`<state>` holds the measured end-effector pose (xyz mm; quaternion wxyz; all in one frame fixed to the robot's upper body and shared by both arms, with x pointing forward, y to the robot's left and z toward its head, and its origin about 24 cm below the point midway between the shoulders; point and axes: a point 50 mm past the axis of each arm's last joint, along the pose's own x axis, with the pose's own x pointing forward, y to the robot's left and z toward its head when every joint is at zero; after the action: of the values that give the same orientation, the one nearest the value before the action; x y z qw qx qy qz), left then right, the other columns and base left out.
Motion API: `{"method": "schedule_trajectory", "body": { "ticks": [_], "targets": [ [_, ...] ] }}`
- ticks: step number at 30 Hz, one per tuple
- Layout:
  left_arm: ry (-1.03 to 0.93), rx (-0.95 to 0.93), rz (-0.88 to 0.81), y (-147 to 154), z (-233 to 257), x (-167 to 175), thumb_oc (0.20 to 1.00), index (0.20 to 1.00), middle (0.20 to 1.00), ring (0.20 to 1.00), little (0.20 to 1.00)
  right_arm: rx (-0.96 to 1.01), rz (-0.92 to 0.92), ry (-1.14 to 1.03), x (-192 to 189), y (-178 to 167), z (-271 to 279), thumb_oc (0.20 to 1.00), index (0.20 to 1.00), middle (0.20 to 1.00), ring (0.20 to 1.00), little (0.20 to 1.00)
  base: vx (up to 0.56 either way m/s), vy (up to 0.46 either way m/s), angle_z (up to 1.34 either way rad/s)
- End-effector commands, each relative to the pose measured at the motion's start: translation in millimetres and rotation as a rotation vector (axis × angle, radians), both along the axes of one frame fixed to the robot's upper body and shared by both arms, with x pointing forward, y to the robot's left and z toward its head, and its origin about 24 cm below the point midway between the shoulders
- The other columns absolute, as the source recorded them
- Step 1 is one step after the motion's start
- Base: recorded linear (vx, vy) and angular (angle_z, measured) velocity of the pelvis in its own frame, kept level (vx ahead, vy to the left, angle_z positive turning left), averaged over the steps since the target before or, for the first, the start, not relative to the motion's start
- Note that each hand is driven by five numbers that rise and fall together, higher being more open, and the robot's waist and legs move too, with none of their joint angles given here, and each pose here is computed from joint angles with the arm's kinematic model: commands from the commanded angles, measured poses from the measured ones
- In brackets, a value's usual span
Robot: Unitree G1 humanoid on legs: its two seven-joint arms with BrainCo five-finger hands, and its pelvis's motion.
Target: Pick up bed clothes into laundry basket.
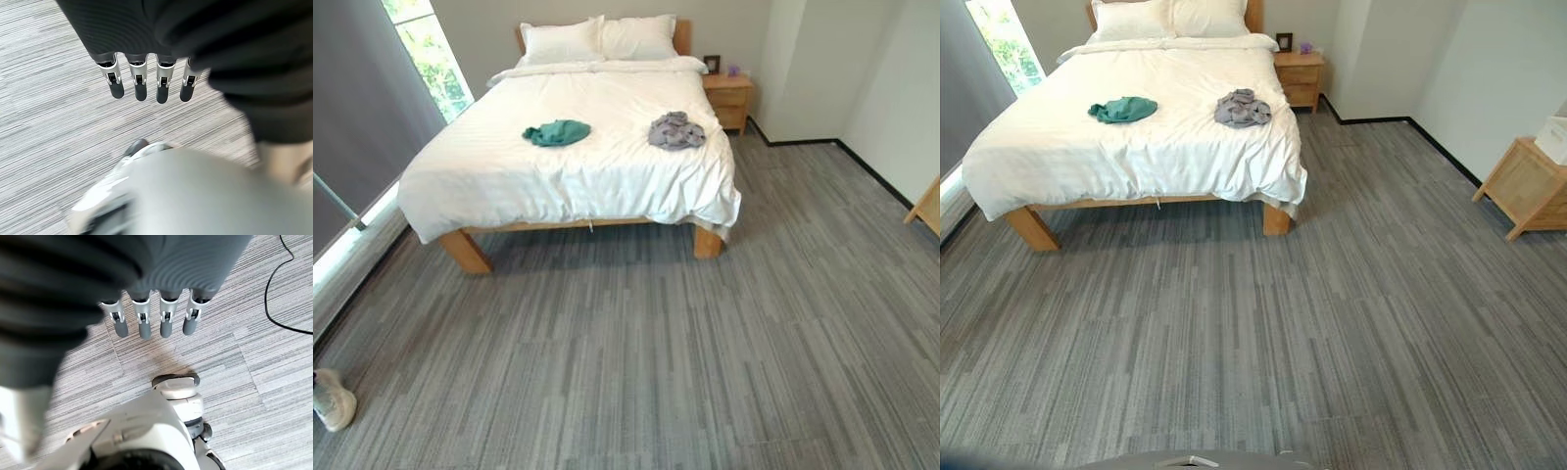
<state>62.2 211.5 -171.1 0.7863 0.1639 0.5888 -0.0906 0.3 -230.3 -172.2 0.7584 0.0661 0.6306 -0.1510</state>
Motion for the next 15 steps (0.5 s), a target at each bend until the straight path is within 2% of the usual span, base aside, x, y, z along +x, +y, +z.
{"method": "schedule_trajectory", "body": {
  "ticks": [1, 7, 11, 14, 15],
  "targets": [
    [-0.1, -0.101, -0.004, -34, 2, 33, 1.0, 1.0, 1.0, 1.0, 1.0, -0.013, 0.0, -0.062, 24, -5, 2, 1.0, 1.0, 1.0, 1.0, 1.0, 0.0, 0.0, 0.0],
    [-0.114, -0.082, 0.076, -27, 3, 39, 1.0, 1.0, 1.0, 1.0, 1.0, -0.032, -0.026, -0.066, 26, -11, 3, 1.0, 1.0, 1.0, 1.0, 1.0, 0.01, 0.001, -0.01],
    [-0.361, -0.069, 0.111, -18, 31, 110, 1.0, 1.0, 1.0, 1.0, 1.0, -0.093, -0.085, -0.321, 89, -29, 20, 1.0, 1.0, 1.0, 1.0, 1.0, 0.0, 0.0, 0.0],
    [-0.547, -0.073, 0.126, -13, 58, 153, 1.0, 1.0, 1.0, 1.0, 1.0, -0.156, -0.037, -0.558, 138, -39, 49, 1.0, 1.0, 1.0, 1.0, 1.0, 0.0, 0.0, 0.0],
    [-0.699, -0.128, 0.166, -12, 84, 179, 1.0, 1.0, 1.0, 1.0, 1.0, -0.208, 0.022, -0.718, 168, -43, 77, 1.0, 1.0, 1.0, 1.0, 1.0, 0.0, 0.0, 0.0]
  ]
}}
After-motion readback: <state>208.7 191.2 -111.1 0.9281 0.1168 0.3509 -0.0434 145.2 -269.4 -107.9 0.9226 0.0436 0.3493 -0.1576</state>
